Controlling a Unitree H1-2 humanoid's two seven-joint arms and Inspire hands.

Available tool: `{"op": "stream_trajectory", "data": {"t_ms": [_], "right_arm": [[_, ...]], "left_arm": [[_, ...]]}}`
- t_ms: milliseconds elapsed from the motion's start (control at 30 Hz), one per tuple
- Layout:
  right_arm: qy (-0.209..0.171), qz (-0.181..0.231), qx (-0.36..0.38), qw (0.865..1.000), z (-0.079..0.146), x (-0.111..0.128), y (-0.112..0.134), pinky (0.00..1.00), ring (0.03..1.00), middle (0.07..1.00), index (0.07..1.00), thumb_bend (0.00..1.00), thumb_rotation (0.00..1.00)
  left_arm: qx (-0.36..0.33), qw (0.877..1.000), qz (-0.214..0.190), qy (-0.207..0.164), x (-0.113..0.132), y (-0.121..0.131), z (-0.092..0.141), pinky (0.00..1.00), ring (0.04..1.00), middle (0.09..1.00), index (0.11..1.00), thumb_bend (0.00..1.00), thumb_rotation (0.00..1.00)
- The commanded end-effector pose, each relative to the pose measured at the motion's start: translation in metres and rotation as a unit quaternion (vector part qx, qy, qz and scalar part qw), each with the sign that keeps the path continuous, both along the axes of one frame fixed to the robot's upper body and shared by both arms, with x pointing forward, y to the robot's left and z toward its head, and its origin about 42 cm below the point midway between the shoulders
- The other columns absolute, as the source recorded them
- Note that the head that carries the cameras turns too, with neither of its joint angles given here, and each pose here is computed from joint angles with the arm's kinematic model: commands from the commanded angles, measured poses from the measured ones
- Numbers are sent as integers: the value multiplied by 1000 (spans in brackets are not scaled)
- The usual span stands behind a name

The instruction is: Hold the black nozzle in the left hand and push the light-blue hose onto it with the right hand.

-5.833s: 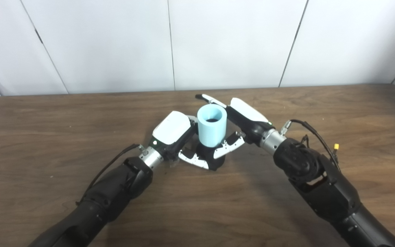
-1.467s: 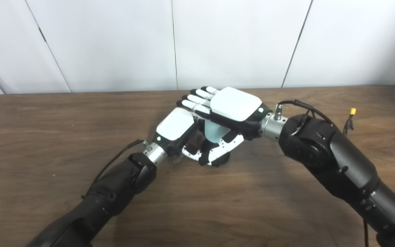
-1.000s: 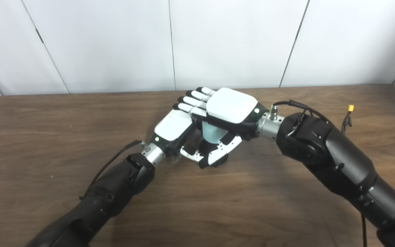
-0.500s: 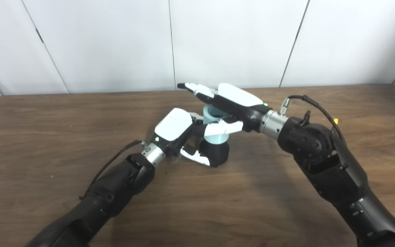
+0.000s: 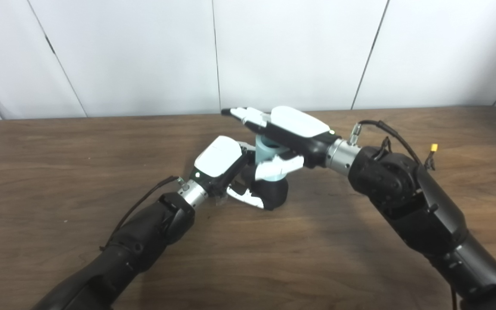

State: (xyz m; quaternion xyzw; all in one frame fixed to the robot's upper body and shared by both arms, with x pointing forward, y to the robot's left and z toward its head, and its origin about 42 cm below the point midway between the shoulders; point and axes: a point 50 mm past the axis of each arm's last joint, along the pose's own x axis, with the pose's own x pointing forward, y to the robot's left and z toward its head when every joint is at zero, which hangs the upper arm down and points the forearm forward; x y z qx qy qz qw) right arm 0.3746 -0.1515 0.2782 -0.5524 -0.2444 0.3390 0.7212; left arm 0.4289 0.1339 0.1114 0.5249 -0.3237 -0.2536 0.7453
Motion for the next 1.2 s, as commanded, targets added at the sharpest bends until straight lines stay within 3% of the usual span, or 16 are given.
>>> {"op": "stream_trajectory", "data": {"t_ms": [0, 100, 200, 333, 500, 633, 733, 833, 900, 967, 1067, 1133, 1167], "right_arm": [[36, 71, -113, 990, -53, -21, 6, 943, 1000, 1000, 999, 717, 914], [-24, 110, -168, 979, -60, -23, 6, 957, 1000, 1000, 991, 732, 876], [-51, 128, -206, 969, -68, -25, 3, 983, 1000, 995, 965, 745, 830], [-58, 126, -225, 964, -74, -25, 0, 989, 1000, 998, 962, 723, 840], [-55, 102, -191, 975, -73, -22, -2, 999, 1000, 999, 981, 701, 843], [-31, 50, -131, 990, -65, -17, -1, 1000, 1000, 1000, 997, 681, 883], [14, -1, -27, 1000, -53, -12, -1, 999, 1000, 1000, 1000, 657, 883], [66, -42, 108, 991, -33, -3, -2, 947, 1000, 1000, 1000, 632, 867], [109, -77, 219, 967, -13, 5, -4, 928, 1000, 1000, 1000, 647, 864], [166, -98, 371, 909, 8, 16, -9, 908, 990, 1000, 1000, 652, 823], [225, -102, 520, 818, 34, 30, -19, 828, 977, 1000, 1000, 704, 802], [248, -100, 591, 761, 45, 41, -30, 849, 987, 1000, 1000, 741, 692], [253, -103, 615, 739, 47, 46, -36, 830, 971, 1000, 1000, 765, 630]], "left_arm": [[60, 992, 8, 106, -58, 16, -81, 465, 507, 450, 494, 526, 0], [64, 992, 8, 111, -58, 15, -80, 493, 532, 485, 482, 526, 0], [63, 992, 7, 112, -59, 13, -80, 498, 541, 472, 488, 526, 0], [61, 992, 7, 110, -59, 14, -80, 483, 539, 458, 495, 526, 0], [61, 992, 8, 109, -59, 17, -82, 486, 545, 463, 493, 526, 0], [62, 992, 9, 110, -59, 17, -82, 463, 533, 457, 494, 527, 0], [64, 992, 8, 112, -59, 16, -82, 437, 511, 441, 497, 526, 0], [62, 992, 9, 113, -59, 17, -82, 469, 537, 452, 495, 527, 0], [63, 991, 9, 114, -59, 17, -82, 478, 540, 449, 495, 526, 0], [64, 991, 8, 115, -59, 17, -82, 481, 546, 441, 499, 526, 0], [63, 991, 8, 115, -59, 17, -82, 491, 552, 442, 501, 525, 0], [62, 991, 9, 118, -59, 16, -82, 500, 549, 452, 497, 526, 0], [63, 991, 9, 118, -59, 16, -82, 495, 544, 457, 493, 527, 0]]}}
